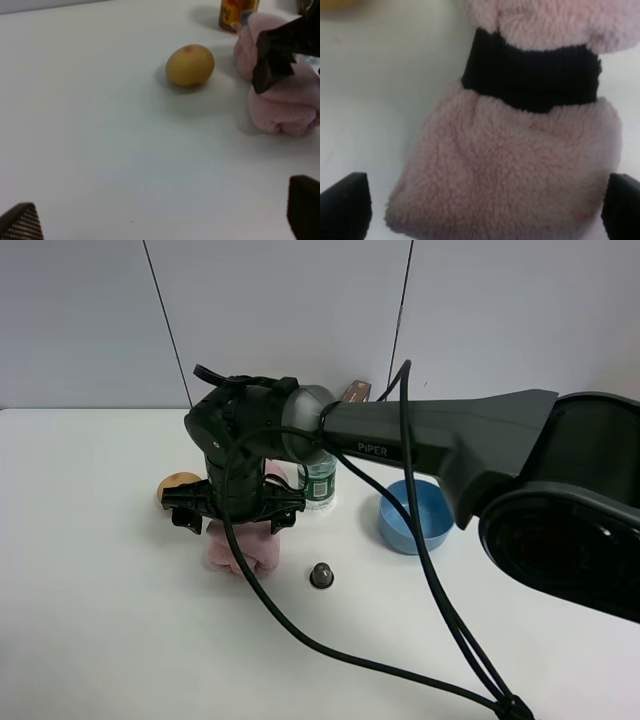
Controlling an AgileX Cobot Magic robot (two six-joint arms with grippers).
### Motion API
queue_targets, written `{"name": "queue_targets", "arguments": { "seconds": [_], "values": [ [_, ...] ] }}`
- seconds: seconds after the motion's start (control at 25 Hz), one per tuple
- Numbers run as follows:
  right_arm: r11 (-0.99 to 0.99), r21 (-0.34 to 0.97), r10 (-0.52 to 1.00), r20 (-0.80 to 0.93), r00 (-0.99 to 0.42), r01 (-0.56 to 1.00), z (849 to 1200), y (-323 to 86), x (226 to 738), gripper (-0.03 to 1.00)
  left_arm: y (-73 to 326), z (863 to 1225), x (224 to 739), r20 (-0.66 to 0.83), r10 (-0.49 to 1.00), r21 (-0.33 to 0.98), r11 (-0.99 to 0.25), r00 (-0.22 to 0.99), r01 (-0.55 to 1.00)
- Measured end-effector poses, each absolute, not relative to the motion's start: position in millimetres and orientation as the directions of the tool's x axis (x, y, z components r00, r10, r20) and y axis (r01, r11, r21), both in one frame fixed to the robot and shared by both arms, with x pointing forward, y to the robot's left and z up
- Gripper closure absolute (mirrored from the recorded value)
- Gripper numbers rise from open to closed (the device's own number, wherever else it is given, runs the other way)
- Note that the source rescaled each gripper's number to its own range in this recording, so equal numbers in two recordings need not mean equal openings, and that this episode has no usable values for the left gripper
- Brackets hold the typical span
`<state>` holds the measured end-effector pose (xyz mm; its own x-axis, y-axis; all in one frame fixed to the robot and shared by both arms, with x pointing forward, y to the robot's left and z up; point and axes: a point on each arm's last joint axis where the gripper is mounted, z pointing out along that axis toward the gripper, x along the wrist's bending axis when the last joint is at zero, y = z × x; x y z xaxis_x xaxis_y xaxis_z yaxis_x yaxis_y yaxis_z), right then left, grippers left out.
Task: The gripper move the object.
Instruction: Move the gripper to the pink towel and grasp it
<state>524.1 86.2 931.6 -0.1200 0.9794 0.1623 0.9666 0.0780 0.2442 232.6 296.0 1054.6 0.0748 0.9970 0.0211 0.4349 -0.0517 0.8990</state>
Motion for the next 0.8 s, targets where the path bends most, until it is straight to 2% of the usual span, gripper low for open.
{"name": "queue_targets", "arguments": {
  "seconds": [0.28, 0.52, 0.8],
  "values": [
    [0.057, 0.26, 0.984, 0.151, -0.099, 0.964, 930, 85, 525, 0.1, 296, 1055, 233, 0.021, 0.997, 0.899, -0.052, 0.075, 0.435],
    [0.05, 0.221, 0.991, 0.107, -0.075, 0.974, 907, 75, 518, 0.11, 296, 1055, 233, 0.021, 0.997, 0.899, -0.052, 0.075, 0.435],
    [0.049, 0.258, 0.99, 0.114, -0.081, 0.965, 908, 75, 522, 0.13, 296, 1055, 233, 0.021, 0.997, 0.899, -0.052, 0.075, 0.435]
  ]
}}
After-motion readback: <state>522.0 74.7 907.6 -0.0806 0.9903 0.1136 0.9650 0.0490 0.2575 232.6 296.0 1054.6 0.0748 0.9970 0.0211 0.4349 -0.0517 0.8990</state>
